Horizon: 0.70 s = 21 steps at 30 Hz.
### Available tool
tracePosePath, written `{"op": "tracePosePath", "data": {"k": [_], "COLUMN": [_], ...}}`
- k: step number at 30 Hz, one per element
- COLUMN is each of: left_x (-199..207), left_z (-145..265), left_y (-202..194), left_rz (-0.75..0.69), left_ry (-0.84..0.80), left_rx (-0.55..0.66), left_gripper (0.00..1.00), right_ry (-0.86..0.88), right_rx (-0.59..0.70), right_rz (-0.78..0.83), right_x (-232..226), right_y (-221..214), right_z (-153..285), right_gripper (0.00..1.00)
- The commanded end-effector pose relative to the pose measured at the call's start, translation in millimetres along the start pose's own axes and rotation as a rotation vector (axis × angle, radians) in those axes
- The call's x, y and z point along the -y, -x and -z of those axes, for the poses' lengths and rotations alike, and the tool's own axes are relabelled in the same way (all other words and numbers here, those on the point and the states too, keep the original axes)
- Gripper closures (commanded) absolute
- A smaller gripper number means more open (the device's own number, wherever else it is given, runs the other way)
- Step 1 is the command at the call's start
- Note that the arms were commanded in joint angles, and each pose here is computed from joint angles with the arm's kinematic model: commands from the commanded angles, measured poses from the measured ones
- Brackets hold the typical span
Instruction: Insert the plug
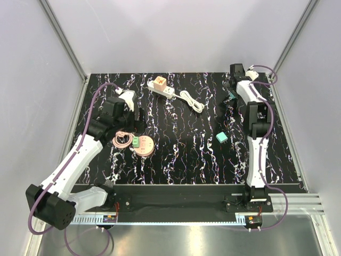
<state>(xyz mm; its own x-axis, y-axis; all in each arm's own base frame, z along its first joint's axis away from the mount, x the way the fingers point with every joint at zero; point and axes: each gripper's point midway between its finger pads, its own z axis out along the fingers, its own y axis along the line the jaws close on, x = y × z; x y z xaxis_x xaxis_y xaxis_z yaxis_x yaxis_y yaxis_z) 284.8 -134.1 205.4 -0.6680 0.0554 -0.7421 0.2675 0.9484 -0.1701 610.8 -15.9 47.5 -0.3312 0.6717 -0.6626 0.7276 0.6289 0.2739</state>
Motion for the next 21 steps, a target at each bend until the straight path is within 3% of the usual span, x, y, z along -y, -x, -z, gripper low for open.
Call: {"op": "tracePosePath", "data": {"k": [1, 13, 14, 15, 18, 21], "left_x": [3.4, 2.8, 2.5, 2.4, 4.1, 9.2], "left_z": [1.7, 2.2, 1.8, 1.9, 2.7, 3.1], "left_y": [13.8, 12.4, 12.2, 11.9, 11.4, 12.2], "left_rz": [-0.017, -0.019, -0.019, -0.019, -0.022, -0.015], "left_ry": [-0.014, -0.012, -0.010, -0.010, -0.021, -0.049], "left_rx": [0.058, 0.057, 0.056, 0.056, 0.057, 0.062], "left_gripper": [0.01, 0.01, 0.01, 0.01, 0.01, 0.01], "right_ry": [-0.054, -0.058, -0.058, -0.055, 0.007, 0.148], "right_rx": [0.049, -0.023, -0.026, -0.030, -0.050, -0.096], "right_rz": [-0.016, 0.085, 0.096, 0.123, 0.194, 0.282], "right_x": [5.9, 8.6, 9.3, 9.9, 1.3, -17.3], "right_y": [15.4, -2.7, -3.3, -3.3, 4.1, 9.1], "right_z": [-2.8, -20.9, -21.0, -19.9, -5.0, 32.3], "right_gripper": [0.28, 0.29, 0.33, 0.46, 0.71, 0.81]}}
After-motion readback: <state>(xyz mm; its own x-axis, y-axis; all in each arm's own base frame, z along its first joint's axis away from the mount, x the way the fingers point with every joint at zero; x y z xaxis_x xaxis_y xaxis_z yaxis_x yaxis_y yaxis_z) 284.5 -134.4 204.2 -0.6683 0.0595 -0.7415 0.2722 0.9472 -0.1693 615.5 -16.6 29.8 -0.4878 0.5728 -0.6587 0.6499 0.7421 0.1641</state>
